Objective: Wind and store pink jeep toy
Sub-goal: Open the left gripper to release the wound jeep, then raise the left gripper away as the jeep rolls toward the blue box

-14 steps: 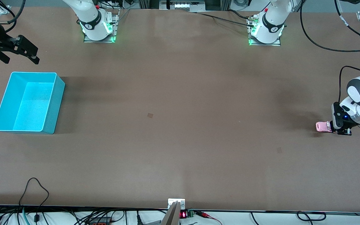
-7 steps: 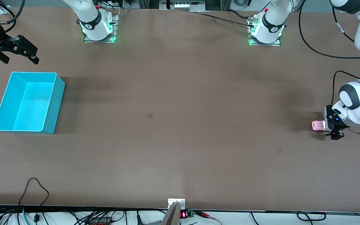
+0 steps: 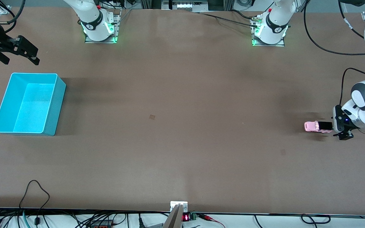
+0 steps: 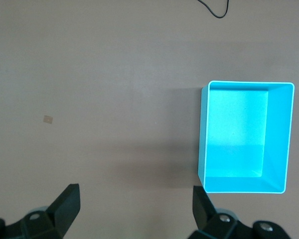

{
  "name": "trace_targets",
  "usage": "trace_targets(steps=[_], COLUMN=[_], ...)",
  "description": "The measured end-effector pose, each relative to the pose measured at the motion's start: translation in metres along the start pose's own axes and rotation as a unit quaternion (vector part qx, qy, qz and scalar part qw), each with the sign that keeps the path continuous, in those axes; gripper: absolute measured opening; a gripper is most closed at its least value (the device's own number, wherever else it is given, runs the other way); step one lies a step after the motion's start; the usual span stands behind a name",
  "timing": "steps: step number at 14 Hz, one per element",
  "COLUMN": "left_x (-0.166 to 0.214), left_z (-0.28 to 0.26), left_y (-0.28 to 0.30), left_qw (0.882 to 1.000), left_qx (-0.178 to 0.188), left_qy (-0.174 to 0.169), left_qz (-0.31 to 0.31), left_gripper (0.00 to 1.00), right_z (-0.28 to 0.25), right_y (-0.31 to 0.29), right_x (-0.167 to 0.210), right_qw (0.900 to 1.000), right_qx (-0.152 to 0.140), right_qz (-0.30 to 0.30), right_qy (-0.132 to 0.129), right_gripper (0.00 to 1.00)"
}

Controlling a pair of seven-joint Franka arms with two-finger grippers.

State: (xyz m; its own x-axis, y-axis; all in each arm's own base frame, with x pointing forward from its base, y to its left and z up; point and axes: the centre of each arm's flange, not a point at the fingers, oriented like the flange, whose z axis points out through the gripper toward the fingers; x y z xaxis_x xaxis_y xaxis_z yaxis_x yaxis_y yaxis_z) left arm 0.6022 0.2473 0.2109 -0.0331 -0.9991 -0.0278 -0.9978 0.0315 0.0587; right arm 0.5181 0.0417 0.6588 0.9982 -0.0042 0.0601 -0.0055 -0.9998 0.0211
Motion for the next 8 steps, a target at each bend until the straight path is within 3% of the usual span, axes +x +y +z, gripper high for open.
trace_targets(steps=[8], left_x=[0.036], left_z=[-0.086], left_y=[0.005], left_qw=[0.991], left_qx=[-0.059], left_qy=[0.006], left_qz=[-0.121], left_gripper=[1.0], right_z=[0.0], right_y=[0.0], right_x=[0.0], right_qw=[1.0], right_qx=[0.0], right_qz=[0.0], right_qy=[0.0], right_gripper=[1.0])
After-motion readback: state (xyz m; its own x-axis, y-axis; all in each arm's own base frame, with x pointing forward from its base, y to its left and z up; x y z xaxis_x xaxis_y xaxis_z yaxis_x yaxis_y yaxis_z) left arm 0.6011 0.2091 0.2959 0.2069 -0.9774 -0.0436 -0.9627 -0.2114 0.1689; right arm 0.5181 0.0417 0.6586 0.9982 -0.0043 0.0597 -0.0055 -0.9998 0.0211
